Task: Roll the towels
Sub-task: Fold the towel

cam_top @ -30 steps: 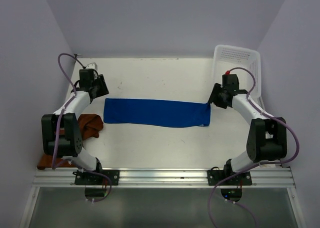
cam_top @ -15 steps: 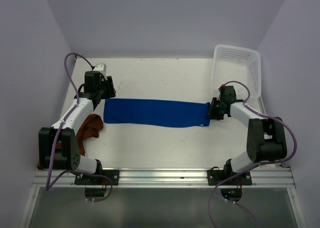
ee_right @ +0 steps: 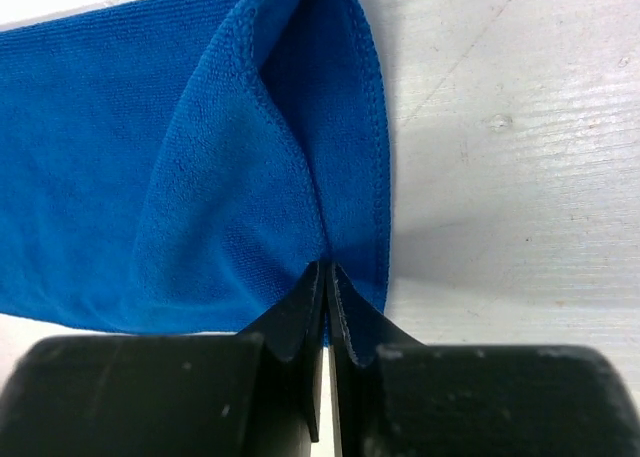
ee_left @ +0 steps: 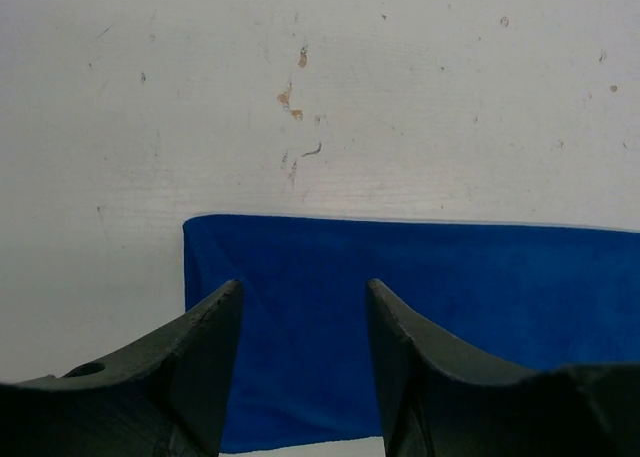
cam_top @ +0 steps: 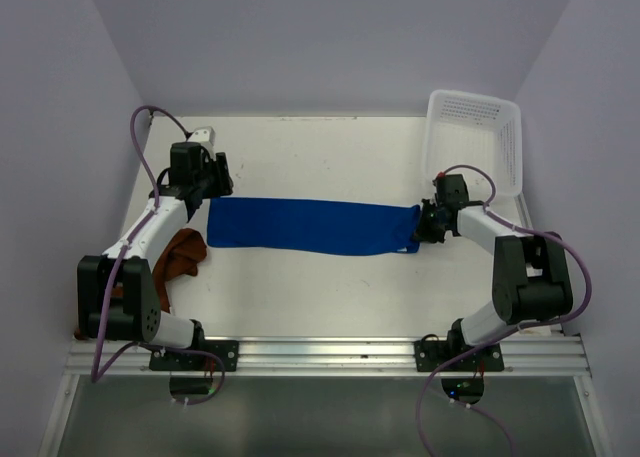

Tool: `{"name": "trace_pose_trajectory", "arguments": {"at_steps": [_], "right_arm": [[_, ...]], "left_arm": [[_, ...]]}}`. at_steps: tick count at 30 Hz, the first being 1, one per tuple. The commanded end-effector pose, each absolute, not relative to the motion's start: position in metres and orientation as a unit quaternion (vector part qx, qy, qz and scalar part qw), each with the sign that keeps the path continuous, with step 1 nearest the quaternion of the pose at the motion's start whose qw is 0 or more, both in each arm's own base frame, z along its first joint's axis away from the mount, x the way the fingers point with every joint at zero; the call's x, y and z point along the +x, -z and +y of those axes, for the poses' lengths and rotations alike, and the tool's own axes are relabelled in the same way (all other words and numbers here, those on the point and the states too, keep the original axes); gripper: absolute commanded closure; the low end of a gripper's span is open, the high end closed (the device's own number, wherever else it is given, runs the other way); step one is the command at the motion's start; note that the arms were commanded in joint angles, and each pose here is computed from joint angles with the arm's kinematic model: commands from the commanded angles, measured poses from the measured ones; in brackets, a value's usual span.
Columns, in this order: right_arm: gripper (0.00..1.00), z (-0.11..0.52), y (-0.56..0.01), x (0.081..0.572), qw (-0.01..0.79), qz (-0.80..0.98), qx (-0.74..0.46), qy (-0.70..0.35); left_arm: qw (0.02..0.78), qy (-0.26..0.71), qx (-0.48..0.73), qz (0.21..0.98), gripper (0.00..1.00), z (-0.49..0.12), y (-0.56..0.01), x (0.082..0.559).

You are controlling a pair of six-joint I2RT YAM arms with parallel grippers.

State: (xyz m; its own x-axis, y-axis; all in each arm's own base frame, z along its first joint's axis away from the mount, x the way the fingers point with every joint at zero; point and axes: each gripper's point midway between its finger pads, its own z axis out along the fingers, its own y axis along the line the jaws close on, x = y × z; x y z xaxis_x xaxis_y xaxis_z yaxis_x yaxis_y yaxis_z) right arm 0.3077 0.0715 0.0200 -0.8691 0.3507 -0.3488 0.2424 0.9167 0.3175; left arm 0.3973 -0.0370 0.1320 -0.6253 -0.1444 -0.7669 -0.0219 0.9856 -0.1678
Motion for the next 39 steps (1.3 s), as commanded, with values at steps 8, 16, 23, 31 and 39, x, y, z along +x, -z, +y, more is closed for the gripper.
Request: {"name": "trace_pose_trajectory", "arguments": {"at_steps": [8,16,23,31,39], "right_arm": [[1.0,0.077,-0.046,0.313,0.225,0.954,0.137,-0.143],[1.0,0.068,-0.062,0.302,0.236,0.955,0.131,-0.123],[0.88,0.07,-0.04,0.29,0.212,0.96,0.131,-0.127],[0.63,0.079,-0.033,0.294,0.204,0.958,0.134,-0.149],[0.7,0.086,-0.019,0.291,0.186,0.962,0.131,-0.152]], "left_arm": [[0.46,0.081,-0.031,0.884,0.44,-0.042,-0.154,0.4],[0.464,0.084,-0.029,0.881,0.44,-0.043,-0.158,0.4],[0.465,0.086,-0.028,0.881,0.43,-0.045,-0.158,0.399],[0.465,0.087,-0.026,0.88,0.43,-0.046,-0.159,0.399],[0.465,0.089,-0.025,0.88,0.43,-0.047,-0.159,0.4]]}}
